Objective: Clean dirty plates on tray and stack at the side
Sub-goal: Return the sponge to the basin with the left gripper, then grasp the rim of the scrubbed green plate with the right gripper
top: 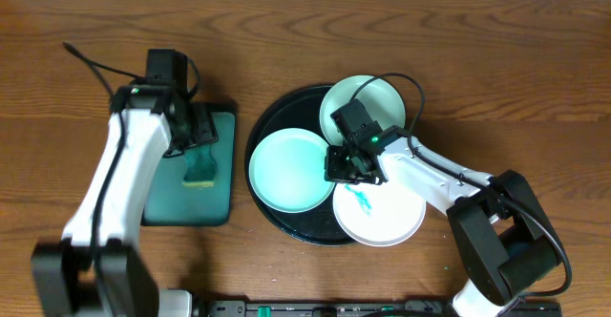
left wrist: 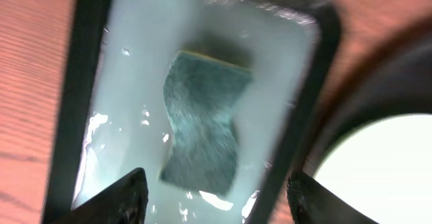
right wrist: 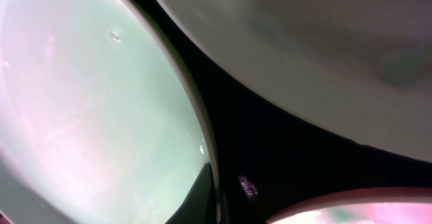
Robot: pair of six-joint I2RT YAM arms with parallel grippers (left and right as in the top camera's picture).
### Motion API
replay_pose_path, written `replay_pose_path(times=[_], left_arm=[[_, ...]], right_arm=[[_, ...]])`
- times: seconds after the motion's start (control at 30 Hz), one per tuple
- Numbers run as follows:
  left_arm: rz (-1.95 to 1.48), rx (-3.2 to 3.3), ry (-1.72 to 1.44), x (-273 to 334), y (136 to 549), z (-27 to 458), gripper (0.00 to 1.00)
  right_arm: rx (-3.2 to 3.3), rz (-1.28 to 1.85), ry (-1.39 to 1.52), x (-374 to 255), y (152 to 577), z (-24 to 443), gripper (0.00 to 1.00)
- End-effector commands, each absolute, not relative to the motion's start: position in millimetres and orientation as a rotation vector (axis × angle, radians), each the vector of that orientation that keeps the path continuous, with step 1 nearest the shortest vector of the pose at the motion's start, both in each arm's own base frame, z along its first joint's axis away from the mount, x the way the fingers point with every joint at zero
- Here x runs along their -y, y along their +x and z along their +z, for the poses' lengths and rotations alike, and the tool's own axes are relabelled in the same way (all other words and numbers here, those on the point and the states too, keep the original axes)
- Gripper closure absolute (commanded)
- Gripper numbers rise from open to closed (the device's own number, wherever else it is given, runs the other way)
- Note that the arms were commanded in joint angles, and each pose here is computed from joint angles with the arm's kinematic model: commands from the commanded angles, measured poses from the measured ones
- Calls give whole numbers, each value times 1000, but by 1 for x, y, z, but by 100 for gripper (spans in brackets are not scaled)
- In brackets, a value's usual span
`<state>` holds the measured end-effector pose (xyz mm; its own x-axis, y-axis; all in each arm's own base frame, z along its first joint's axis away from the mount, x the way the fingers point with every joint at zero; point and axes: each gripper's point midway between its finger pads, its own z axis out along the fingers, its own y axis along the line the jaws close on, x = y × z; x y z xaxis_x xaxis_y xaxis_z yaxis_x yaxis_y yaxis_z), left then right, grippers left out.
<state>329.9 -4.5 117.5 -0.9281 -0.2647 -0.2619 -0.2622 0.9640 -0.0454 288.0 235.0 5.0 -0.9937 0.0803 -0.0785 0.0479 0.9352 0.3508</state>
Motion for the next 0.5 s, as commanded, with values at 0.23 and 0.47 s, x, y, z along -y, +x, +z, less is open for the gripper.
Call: replay_pose_path(times=[0.23, 0.47], left_arm=[[-61, -2719, -297, 23, 307, 174, 20], [-73, -2713, -331, 25, 304, 177, 19]], right_arm=[[-3042, 1007, 82, -269, 273, 28, 98], [-2999, 1198, 91, -265, 282, 42, 98]])
